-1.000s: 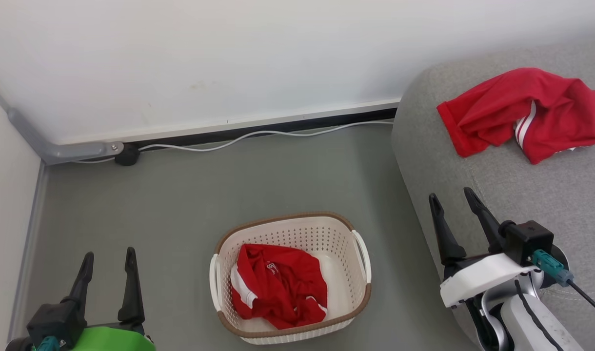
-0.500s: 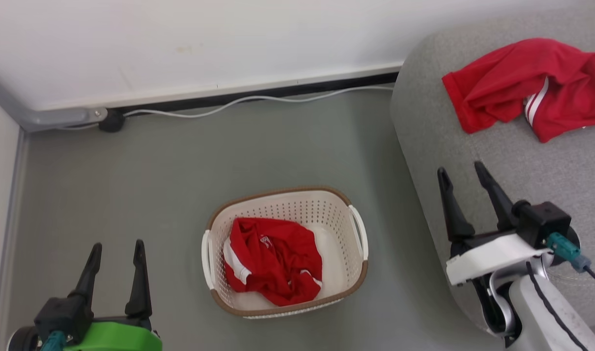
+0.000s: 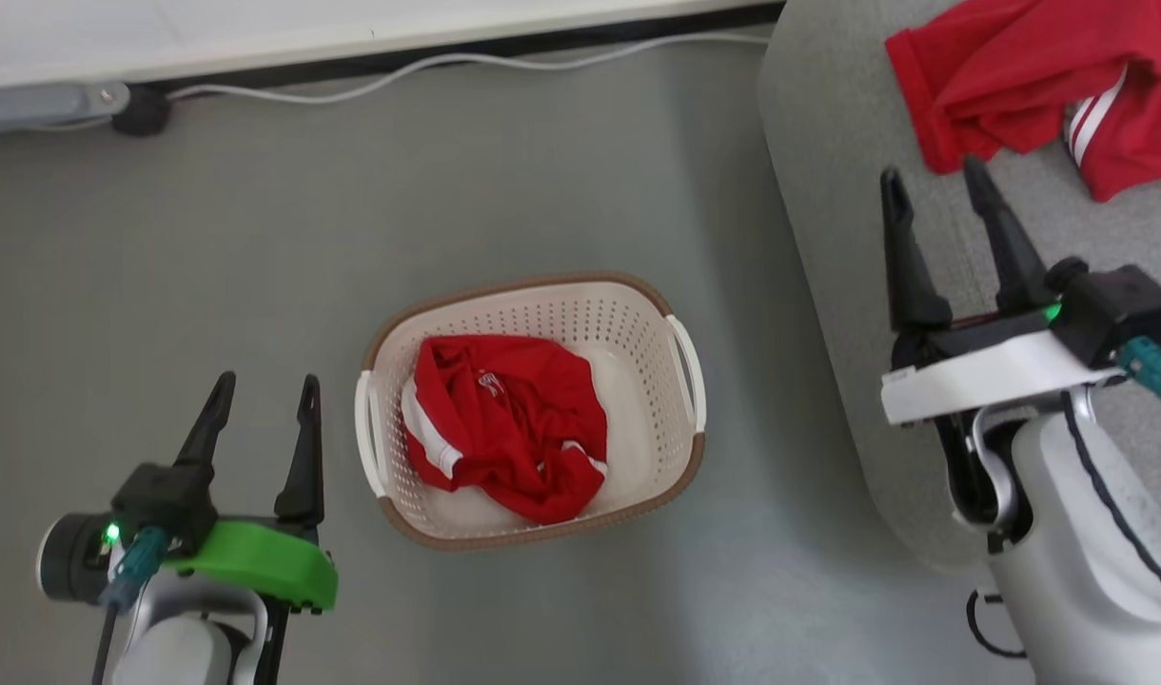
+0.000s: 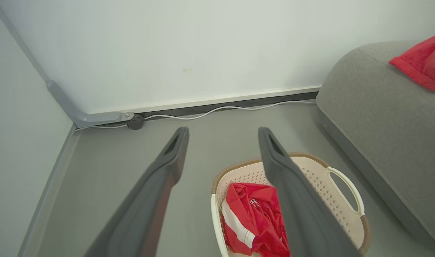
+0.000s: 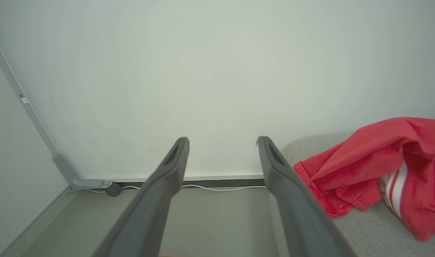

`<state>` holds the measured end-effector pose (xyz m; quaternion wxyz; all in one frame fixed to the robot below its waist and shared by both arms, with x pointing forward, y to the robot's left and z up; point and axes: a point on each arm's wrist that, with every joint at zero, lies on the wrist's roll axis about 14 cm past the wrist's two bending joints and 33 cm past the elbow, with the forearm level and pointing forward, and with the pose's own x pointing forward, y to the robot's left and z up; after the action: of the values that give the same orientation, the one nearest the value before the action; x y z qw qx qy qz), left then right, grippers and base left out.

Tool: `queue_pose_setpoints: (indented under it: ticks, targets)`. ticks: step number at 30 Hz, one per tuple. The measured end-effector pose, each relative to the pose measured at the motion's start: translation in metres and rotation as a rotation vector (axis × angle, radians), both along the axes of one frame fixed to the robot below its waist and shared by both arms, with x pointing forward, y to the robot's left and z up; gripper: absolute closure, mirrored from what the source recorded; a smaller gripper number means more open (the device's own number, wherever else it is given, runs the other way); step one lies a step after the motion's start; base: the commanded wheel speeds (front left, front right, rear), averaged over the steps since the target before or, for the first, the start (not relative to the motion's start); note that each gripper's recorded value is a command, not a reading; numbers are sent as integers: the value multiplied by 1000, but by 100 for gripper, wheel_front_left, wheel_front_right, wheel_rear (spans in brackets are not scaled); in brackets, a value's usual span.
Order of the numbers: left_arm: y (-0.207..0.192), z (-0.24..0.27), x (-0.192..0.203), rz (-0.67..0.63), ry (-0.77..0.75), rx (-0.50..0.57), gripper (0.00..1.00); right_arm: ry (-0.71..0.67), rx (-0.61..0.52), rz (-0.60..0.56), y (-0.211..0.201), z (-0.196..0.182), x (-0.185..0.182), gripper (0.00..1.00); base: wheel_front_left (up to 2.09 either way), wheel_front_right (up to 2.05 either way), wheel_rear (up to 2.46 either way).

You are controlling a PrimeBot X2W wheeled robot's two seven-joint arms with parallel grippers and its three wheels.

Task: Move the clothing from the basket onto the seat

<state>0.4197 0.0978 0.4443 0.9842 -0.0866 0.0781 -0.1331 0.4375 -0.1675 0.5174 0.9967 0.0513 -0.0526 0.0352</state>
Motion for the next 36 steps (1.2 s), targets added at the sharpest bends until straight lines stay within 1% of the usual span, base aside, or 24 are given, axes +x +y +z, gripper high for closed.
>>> queue_pose_setpoints:
  ticks: [8,13,17,22,27,36]
  targets:
    - [-34,-40,27,-100,96,9,0,5,-13,-19,-9,-11,34,0,0,0,0]
    - [-63,-78,31,-225,179,57,0,19,-7,-18,-7,-26,57,0,0,0,0]
    - [-74,-103,35,-261,234,74,0,16,13,-8,0,-33,74,0,0,0,0]
    - [-82,-136,42,-278,308,89,0,28,11,5,4,-48,91,0,0,0,0]
    - [-92,-162,53,-306,343,100,0,28,5,11,5,-60,109,0,0,0,0]
    - [-115,-209,62,-409,390,136,0,13,-7,18,4,-80,139,0,0,0,0]
